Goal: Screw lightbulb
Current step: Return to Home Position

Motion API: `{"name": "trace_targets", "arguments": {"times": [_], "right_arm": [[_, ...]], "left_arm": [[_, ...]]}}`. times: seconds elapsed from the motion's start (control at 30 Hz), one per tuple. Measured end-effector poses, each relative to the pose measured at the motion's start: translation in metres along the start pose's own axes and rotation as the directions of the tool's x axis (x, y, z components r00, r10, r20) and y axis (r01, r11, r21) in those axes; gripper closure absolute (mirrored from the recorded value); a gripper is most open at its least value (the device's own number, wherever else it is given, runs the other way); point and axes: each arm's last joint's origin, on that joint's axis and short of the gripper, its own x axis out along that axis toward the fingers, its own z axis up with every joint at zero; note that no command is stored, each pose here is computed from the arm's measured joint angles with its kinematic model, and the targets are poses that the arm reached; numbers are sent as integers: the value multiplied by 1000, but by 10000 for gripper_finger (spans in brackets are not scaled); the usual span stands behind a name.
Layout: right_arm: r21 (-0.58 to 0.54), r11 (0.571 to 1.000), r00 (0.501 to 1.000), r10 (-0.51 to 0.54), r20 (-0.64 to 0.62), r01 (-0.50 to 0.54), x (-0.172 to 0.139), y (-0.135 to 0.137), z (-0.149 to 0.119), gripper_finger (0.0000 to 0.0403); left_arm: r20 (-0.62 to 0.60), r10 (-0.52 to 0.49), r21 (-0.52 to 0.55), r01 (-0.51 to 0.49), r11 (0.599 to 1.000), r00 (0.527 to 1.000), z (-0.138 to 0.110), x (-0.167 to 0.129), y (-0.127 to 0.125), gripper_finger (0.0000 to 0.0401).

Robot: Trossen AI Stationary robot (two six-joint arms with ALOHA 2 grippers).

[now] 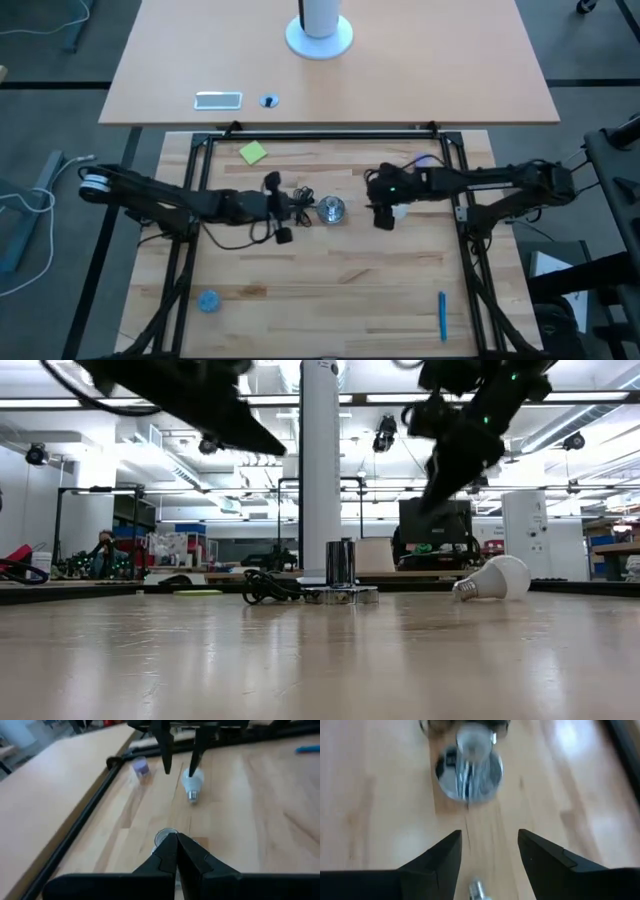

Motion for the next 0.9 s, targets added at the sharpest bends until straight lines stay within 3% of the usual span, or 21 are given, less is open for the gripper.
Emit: {"name": "trace_targets", "arguments": {"times": [0.33, 0.5, 0.9], "right_arm": [[-80, 996, 947, 69, 313, -46, -14, 6, -8, 235], [-89, 996, 910, 57, 410, -23, -15, 6, -23, 253], [-57, 998, 733, 17, 680, 29, -45, 5, -62, 300]], "left_arm": [[237, -28, -131, 60, 990, 971, -46, -61, 9, 401], [300, -19, -129, 61, 990, 954, -68, -81, 17, 401], [435, 13, -163, 65, 984, 900, -123, -106, 27, 401]]}}
